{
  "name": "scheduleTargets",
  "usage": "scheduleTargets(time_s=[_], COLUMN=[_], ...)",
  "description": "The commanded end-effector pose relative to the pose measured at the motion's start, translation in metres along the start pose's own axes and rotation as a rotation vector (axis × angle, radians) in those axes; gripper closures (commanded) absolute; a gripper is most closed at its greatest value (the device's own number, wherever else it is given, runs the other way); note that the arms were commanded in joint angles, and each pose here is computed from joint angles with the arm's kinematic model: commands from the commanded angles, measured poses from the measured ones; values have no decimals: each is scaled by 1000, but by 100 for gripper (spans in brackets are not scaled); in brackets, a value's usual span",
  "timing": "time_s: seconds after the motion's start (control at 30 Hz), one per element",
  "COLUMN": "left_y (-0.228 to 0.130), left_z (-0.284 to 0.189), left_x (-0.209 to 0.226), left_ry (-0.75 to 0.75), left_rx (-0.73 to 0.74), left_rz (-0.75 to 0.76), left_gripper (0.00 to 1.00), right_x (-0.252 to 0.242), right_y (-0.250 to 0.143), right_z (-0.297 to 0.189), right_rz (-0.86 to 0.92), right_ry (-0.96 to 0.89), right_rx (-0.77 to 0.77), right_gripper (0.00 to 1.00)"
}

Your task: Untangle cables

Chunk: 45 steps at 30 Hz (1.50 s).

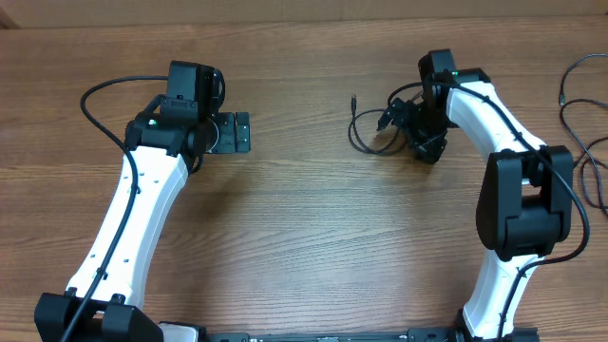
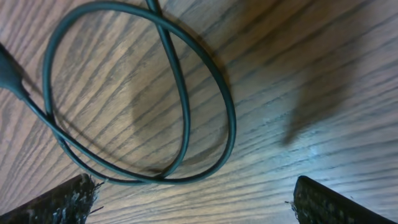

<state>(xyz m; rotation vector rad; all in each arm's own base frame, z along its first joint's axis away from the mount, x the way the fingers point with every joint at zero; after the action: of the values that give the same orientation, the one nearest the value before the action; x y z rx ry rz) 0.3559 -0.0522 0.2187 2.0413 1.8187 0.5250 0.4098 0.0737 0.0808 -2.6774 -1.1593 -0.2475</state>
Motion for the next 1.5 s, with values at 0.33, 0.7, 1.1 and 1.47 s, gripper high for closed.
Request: scheduleTargets(time_s=[0.33, 0.7, 1.1, 1.47], left_y=[4, 4, 4, 4], left_z=[-6, -6, -6, -7], left_x=[3, 3, 3, 3], left_ry=[14, 14, 14, 14], left_rx=[-25, -25, -25, -26], left_rz=[16, 16, 16, 16], left_gripper=[0, 0, 0, 0], right_x=[3, -6, -10, -12], right_y=[-2, -7, -6, -2], right_z=[5, 33, 46, 64], right_rz=[7, -10, 12, 7], right_ry=[20, 34, 60, 128], right_rx=[-24, -31, -49, -101], right_gripper=[1, 5, 24, 40])
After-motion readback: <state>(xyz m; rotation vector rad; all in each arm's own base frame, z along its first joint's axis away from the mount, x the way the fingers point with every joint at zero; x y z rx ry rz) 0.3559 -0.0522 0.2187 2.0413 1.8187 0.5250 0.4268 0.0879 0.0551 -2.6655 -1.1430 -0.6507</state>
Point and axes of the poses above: each gripper's point midway between its finger pads, its own z axis out along the fingers, its own x axis along the line the jaws close on, y = z × x, the point moved 5 cm from there along -z, back along the fingers, and after that the axes turned 8 degrees about z, right-handed, at the moved point
